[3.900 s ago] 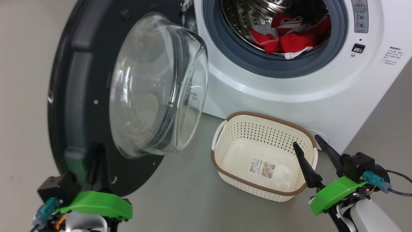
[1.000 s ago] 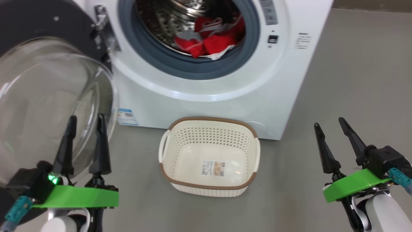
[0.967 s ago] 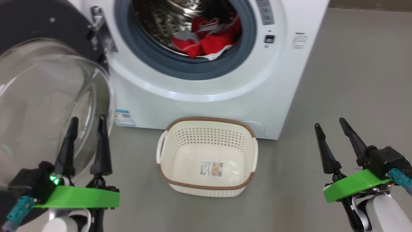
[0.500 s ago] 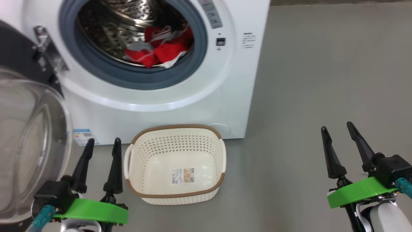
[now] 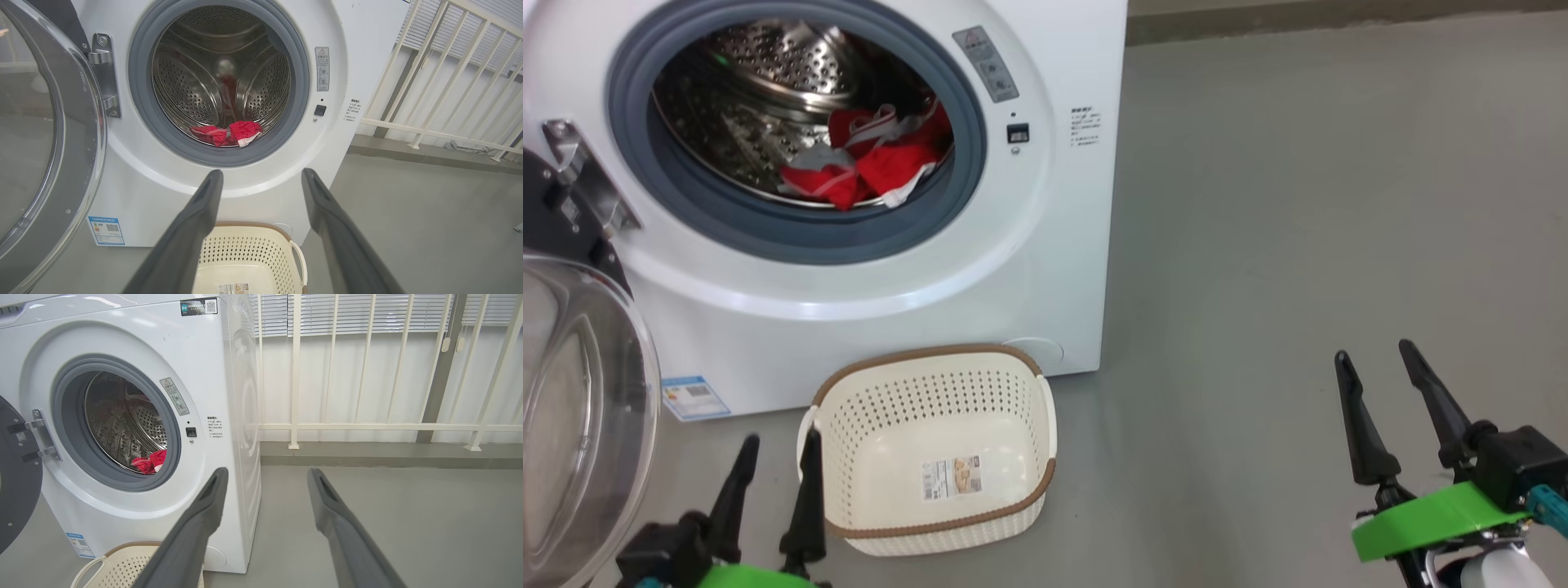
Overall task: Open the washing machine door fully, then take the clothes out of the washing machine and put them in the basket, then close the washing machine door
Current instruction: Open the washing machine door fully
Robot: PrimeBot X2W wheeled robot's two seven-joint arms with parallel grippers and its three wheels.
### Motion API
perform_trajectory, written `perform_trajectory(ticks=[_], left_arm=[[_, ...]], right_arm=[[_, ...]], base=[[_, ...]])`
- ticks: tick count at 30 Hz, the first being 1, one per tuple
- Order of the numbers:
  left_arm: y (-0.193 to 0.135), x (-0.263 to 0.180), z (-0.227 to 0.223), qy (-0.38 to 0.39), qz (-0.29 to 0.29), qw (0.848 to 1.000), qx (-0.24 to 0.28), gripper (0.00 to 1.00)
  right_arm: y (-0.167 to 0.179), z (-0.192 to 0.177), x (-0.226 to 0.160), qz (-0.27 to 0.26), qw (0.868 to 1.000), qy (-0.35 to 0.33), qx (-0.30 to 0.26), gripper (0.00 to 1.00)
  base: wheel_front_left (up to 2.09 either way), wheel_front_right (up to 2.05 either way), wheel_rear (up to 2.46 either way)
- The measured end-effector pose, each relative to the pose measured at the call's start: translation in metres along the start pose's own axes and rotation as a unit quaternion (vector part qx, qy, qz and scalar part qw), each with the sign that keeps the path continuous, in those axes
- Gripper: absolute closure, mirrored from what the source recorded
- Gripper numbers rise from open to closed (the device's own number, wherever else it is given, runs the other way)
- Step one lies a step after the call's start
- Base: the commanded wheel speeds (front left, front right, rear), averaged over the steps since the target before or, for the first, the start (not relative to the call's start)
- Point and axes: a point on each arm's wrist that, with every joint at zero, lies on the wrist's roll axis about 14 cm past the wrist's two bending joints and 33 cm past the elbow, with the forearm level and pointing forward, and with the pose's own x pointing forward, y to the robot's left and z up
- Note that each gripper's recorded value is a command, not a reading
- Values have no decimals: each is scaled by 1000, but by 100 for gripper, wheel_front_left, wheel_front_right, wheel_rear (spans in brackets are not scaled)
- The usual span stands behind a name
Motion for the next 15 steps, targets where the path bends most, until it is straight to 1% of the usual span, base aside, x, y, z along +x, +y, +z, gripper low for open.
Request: perform_trajectory(ticks=[2, 6, 15], left_arm=[[2, -7, -8, 13, 3, 1000, 1, 0], [2, -16, -15, 25, 0, 999, 22, 0], [6, -30, -22, 37, 8, 999, 19, 0]], right_arm=[[-2, 0, -6, -4, 1000, 1, 2, 0], [-6, 2, -17, -10, 1000, 0, 2, 0], [-7, 2, -36, -12, 1000, 1, -1, 0]], base=[[0, 0, 0], [0, 0, 0], [0, 0, 0]])
